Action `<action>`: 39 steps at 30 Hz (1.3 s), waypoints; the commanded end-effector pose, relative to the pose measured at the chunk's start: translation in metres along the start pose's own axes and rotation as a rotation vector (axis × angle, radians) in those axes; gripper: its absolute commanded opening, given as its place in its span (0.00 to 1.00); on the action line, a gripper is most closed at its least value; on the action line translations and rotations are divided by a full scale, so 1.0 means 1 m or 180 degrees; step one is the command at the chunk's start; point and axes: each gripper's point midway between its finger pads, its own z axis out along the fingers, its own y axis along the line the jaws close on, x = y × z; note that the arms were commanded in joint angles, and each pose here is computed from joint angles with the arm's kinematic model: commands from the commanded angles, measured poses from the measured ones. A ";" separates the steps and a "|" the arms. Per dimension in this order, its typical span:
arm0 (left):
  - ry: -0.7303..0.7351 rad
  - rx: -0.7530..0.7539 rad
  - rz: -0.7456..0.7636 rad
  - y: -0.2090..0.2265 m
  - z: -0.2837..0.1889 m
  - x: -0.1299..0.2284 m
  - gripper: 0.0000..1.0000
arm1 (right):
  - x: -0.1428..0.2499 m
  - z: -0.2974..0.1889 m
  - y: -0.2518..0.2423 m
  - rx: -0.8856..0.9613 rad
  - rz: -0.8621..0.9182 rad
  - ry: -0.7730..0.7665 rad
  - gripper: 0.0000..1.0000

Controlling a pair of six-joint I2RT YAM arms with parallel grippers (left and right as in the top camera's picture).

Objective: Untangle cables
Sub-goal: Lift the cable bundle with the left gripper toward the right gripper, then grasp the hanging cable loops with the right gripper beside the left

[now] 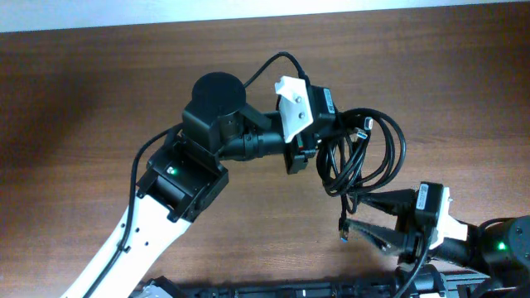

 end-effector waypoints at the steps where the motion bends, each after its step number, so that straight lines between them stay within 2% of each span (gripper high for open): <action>1: -0.0048 -0.0003 -0.0268 -0.001 -0.002 -0.006 0.00 | -0.004 0.000 0.004 -0.0036 -0.0043 -0.0013 0.30; 5: -0.0066 -0.0050 -0.0257 0.000 -0.004 -0.009 0.00 | -0.004 0.000 0.004 -0.0038 -0.0041 -0.0013 0.25; 9: -0.0159 -0.0688 -0.0409 0.026 -0.019 -0.019 0.00 | 0.001 0.000 0.004 -0.0036 0.0069 0.0036 0.23; 12: -0.0197 -0.1059 -0.0485 0.038 -0.034 -0.024 0.00 | 0.002 0.000 -0.001 0.0051 0.0081 0.0038 0.29; 14: -0.0166 -0.1076 -0.0578 0.038 -0.034 -0.020 0.00 | 0.002 -0.001 -0.010 0.0226 0.0078 0.0032 0.36; 21: -0.0177 -0.1115 -0.0951 0.040 -0.035 -0.016 0.00 | 0.000 -0.005 -0.037 0.0722 0.0059 0.0008 0.39; 22: -0.0183 -0.1114 -0.1035 0.040 -0.035 -0.015 0.00 | -0.005 -0.005 -0.037 0.0725 -0.0014 -0.0034 0.56; 23: -0.0191 -0.1113 -0.1156 0.040 -0.035 -0.014 0.00 | -0.010 -0.005 -0.037 0.0723 -0.0092 -0.0081 0.56; 25: -0.0203 -0.1113 -0.1265 0.040 -0.035 -0.013 0.00 | -0.015 -0.005 -0.036 0.0721 -0.0171 -0.0127 0.74; 28: -0.0204 -0.1109 -0.1280 0.039 -0.035 -0.013 0.00 | -0.015 -0.005 -0.036 0.0721 -0.0177 -0.0130 0.76; 31: -0.0235 -0.1095 -0.1464 0.038 -0.034 -0.013 0.00 | -0.017 -0.005 -0.036 0.0719 -0.0210 -0.0150 0.73; 34: -0.0217 -0.0971 -0.1451 0.025 -0.025 -0.015 0.00 | -0.028 -0.006 -0.034 0.0710 -0.0297 -0.0261 0.62; 35: -0.0213 -0.0952 -0.1448 0.023 -0.024 -0.015 0.00 | -0.029 -0.006 -0.034 0.0711 -0.0315 -0.0271 0.56; 38: -0.0183 -0.0944 -0.1468 0.023 -0.022 -0.013 0.00 | -0.029 -0.005 -0.034 0.0699 -0.0319 -0.0270 0.22; 39: -0.0184 -0.0944 -0.1467 0.023 -0.022 -0.013 0.00 | -0.029 -0.005 -0.033 0.0687 -0.0318 -0.0268 0.17</action>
